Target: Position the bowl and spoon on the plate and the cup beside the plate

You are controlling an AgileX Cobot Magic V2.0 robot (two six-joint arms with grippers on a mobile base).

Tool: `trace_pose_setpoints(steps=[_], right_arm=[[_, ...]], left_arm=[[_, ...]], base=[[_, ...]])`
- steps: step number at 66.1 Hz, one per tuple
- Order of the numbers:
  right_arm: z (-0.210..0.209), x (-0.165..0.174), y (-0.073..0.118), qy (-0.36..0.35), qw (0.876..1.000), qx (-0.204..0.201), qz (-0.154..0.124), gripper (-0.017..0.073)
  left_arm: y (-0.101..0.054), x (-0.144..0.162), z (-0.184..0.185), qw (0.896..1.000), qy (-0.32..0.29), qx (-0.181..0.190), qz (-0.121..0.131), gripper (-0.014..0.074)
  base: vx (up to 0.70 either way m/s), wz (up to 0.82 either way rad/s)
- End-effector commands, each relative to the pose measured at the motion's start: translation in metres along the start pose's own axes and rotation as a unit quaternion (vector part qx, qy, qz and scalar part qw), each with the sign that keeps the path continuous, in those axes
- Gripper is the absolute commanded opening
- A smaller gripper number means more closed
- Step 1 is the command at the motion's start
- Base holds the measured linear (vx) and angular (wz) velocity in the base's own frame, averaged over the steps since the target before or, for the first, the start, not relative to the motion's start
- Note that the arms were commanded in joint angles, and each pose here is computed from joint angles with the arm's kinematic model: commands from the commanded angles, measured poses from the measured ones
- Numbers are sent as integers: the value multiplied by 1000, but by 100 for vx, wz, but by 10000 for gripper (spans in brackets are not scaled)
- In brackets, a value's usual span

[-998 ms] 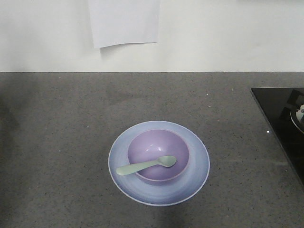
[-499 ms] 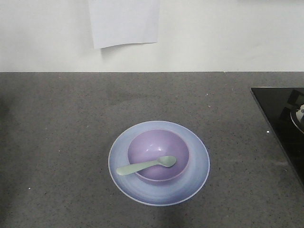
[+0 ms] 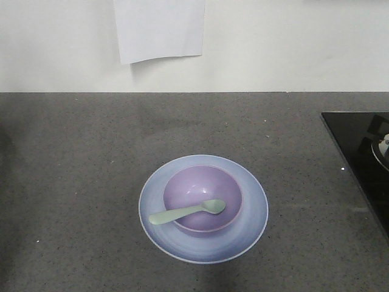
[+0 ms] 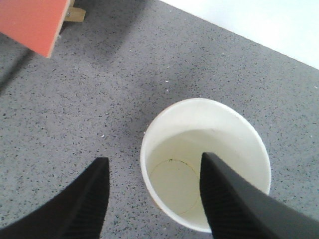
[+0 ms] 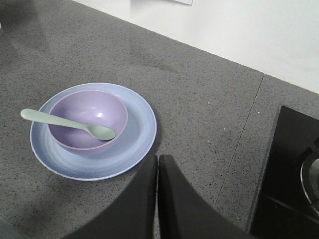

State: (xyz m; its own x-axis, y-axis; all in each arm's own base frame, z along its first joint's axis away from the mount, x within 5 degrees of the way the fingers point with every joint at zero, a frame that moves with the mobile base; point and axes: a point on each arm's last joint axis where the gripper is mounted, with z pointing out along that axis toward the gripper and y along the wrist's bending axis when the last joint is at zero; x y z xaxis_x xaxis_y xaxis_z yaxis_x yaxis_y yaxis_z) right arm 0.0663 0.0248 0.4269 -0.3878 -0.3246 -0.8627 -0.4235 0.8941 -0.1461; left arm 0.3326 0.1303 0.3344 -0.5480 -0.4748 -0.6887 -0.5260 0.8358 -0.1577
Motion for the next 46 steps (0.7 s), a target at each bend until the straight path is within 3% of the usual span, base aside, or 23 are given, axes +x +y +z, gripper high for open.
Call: trace_pose_setpoints(steps=[1, 25, 46], right_arm=[[-4, -10, -2, -41, 999, 7, 1, -5], [-4, -10, -1, -38, 999, 4, 3, -5], [-4, -10, -1, -38, 999, 4, 7, -5]], left_arm=[[-4, -14, -11, 999, -47, 17, -3, 399], [-4, -7, 22, 1000, -17, 13, -7, 399], [-4, -7, 32, 1000, -26, 16, -7, 398]], base=[[0, 0], [0, 0], [0, 0]])
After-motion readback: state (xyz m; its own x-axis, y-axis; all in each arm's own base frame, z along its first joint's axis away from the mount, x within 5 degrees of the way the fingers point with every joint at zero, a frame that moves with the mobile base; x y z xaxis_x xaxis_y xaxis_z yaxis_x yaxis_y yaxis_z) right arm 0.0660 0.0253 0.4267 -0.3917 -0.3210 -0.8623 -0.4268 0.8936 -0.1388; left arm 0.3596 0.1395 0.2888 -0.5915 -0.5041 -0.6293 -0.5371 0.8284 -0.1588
